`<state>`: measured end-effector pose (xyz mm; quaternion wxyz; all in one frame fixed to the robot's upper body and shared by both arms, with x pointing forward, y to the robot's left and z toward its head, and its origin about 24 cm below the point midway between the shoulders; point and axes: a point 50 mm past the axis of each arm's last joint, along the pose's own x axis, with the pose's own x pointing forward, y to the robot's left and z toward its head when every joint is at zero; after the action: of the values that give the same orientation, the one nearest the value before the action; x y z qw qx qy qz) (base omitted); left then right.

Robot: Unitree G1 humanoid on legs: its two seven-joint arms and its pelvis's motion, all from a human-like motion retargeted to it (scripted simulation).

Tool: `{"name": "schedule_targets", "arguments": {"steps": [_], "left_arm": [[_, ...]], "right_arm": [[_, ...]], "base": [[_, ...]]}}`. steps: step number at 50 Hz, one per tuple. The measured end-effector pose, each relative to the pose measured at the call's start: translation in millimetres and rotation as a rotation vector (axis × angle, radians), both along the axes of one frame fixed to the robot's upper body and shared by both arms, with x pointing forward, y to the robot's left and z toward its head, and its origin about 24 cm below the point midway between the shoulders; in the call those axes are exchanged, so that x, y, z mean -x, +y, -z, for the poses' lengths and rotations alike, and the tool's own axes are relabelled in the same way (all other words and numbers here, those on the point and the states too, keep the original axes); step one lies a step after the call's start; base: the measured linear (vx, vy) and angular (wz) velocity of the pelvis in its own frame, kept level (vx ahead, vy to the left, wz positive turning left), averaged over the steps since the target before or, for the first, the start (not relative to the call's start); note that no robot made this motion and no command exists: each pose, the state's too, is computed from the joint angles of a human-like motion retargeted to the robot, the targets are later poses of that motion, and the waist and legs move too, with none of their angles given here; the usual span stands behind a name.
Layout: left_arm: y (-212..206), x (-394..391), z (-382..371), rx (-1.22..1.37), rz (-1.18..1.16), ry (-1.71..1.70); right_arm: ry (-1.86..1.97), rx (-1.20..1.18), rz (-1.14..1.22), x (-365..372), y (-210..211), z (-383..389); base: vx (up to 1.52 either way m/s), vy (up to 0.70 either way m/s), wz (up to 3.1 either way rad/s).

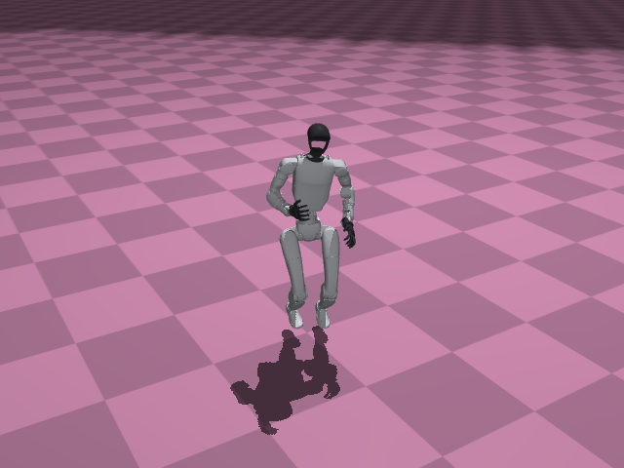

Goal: Run

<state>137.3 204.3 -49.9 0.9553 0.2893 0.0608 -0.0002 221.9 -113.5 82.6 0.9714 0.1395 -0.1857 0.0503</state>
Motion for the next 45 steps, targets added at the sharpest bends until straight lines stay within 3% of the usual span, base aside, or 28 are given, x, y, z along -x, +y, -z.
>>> {"name": "schedule_targets", "arguments": {"steps": [8, 16, 24, 32, 37, 45], "left_arm": [[-15, -25, -13, 0.030, 0.052, -0.083], [-56, -91, -70, 0.079, 0.225, -0.379], [-82, -90, -120, 0.271, 0.363, -0.574], [-70, -70, -87, 0.189, 0.316, -0.434], [-45, -60, -49, 0.091, 0.170, -0.278], [-23, -24, -32, 0.144, 0.081, -0.147]], "right_arm": [[0.013, -0.001, 0.065, 14, -16, 8], [0.163, 0.179, 0.065, 8, -14, 49], [0.280, 0.092, 0.017, 29, -17, 63], [0.102, 0.028, 0.019, 23, -16, 26], [0.004, 0.120, 0.046, 5, -13, 10], [0.056, 0.037, 0.030, 14, -21, 15]], "base": [[-0.01, -0.02, 0.13], [-0.05, 0.02, -0.01], [0.03, 0.04, 0.65], [-0.03, 0.00, 0.10], [0.00, 0.00, 0.00], [0.08, 0.04, 0.36]]}}
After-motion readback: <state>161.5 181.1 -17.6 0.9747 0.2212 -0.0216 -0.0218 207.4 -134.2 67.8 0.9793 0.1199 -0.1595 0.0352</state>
